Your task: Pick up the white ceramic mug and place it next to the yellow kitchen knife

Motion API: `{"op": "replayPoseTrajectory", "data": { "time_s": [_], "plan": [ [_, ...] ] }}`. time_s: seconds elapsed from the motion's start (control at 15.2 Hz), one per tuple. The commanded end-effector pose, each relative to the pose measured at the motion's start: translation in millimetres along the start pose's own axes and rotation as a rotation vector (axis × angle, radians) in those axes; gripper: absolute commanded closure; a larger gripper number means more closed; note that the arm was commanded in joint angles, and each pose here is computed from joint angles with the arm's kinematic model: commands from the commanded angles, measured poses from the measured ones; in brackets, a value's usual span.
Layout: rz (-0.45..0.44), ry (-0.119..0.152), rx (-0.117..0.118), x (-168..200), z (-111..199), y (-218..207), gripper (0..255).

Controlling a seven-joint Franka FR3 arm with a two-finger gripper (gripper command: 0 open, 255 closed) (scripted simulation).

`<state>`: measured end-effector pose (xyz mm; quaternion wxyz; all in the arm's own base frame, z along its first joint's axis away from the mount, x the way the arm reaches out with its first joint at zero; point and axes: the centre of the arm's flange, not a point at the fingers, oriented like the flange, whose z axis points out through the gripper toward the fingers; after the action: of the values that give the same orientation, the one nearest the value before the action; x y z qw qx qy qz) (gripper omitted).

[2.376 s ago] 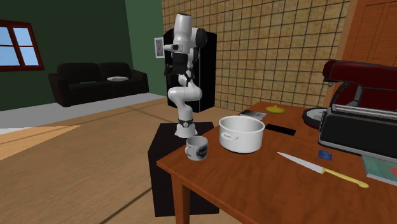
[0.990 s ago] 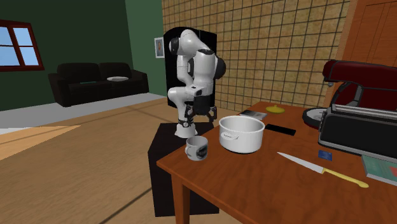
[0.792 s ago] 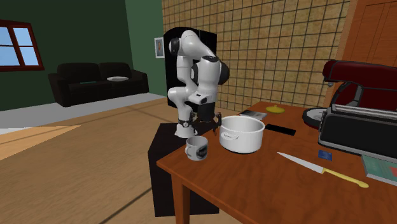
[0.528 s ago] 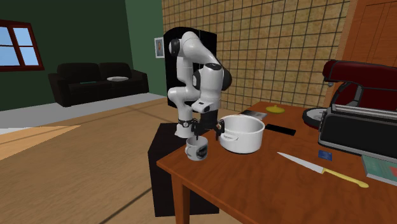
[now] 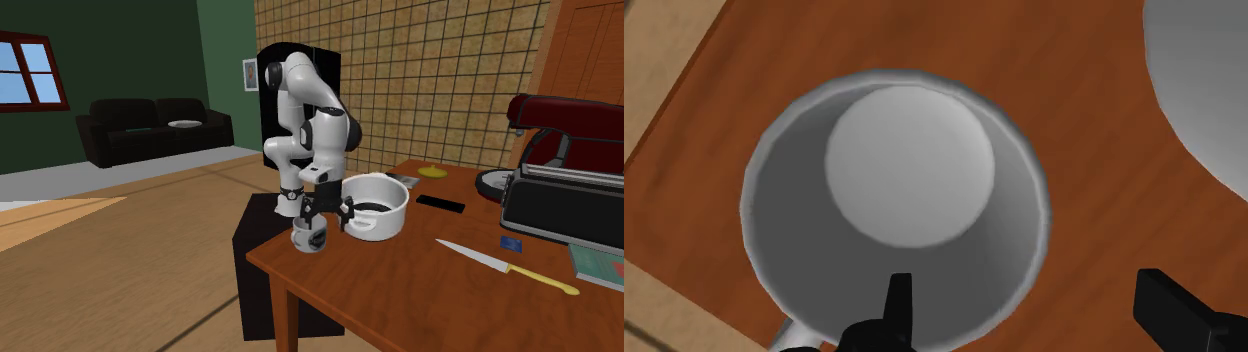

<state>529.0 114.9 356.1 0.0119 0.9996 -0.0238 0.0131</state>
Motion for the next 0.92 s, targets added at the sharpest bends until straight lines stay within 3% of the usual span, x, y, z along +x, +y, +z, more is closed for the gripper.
{"op": "replayPoseTrajectory", "data": {
  "time_s": [0.0,0.26,0.33,0.86],
  "plan": [
    [-0.025,-0.118,-0.03,-21.4,20.2,-4.7,0],
    [-0.025,-0.118,-0.03,-21.4,20.2,-4.7,0],
    [-0.025,-0.118,-0.03,-22.9,21.0,-4.3,255],
    [-0.025,-0.118,-0.03,-22.5,22.0,-2.8,255]
  ]
}}
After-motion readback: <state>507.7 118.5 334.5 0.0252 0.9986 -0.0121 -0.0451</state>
